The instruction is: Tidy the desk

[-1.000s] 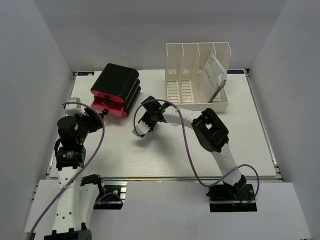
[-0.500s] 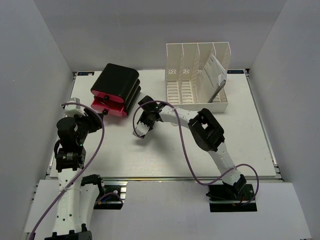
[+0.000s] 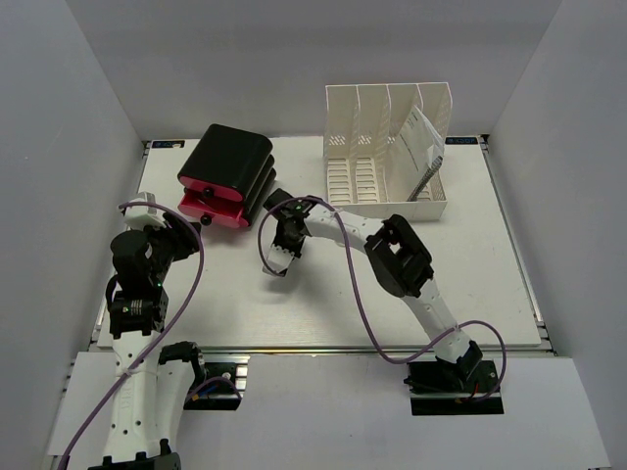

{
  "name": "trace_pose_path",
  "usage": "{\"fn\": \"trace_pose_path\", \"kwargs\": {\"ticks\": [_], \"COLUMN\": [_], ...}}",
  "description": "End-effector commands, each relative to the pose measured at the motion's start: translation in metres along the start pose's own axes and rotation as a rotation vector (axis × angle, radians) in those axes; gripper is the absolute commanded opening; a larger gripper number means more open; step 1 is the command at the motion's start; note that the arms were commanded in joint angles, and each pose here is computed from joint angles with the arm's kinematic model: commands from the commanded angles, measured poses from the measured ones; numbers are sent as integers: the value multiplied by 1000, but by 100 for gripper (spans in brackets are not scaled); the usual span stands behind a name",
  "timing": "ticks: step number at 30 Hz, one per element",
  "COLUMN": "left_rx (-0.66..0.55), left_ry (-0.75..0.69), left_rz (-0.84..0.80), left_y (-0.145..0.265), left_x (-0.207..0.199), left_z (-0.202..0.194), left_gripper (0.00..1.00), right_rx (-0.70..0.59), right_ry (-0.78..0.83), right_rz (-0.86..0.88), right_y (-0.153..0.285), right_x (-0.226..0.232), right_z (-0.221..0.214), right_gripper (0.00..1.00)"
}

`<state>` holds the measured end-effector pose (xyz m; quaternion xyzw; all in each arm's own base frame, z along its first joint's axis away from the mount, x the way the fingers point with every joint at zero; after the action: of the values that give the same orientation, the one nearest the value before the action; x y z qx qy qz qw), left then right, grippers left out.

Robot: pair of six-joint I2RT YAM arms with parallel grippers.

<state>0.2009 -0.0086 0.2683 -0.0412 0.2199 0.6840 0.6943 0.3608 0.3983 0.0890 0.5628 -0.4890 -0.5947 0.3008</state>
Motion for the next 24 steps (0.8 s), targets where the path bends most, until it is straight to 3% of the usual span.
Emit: {"fn": "trace_pose_path", "kwargs": {"ticks": [1, 10, 19, 24], "left_rx": [-37, -29, -36, -41], "left_ry": [-10, -5, -5, -3], "left_rz": [9, 13, 27, 46], "left_y": [5, 3, 3, 3], "left_x": [-2, -1, 1, 3], "left_z": [11, 10, 10, 9], "left_gripper": [60, 60, 60, 60], "right_rx": [-186, -345, -457, -445], "right_ry": [99, 16, -253, -402], "right_rz": [251, 366, 460, 487], "right_y": [-15, 10, 29, 25], "right_x": [39, 79, 115, 130], "right_z": [30, 74, 112, 124], "right_gripper": [24, 21, 26, 26]}}
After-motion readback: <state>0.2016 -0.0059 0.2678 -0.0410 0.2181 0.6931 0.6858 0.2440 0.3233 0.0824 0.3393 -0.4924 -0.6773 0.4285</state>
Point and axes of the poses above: each gripper's point midway between its finger pads, its own y axis back along the fingers, its own x axis along the line the jaws close on, z = x × y, the point moved 7 cm from there along y, back along the fingers, and after that the axes turned 1 degree about y, right-handed, at the moved point
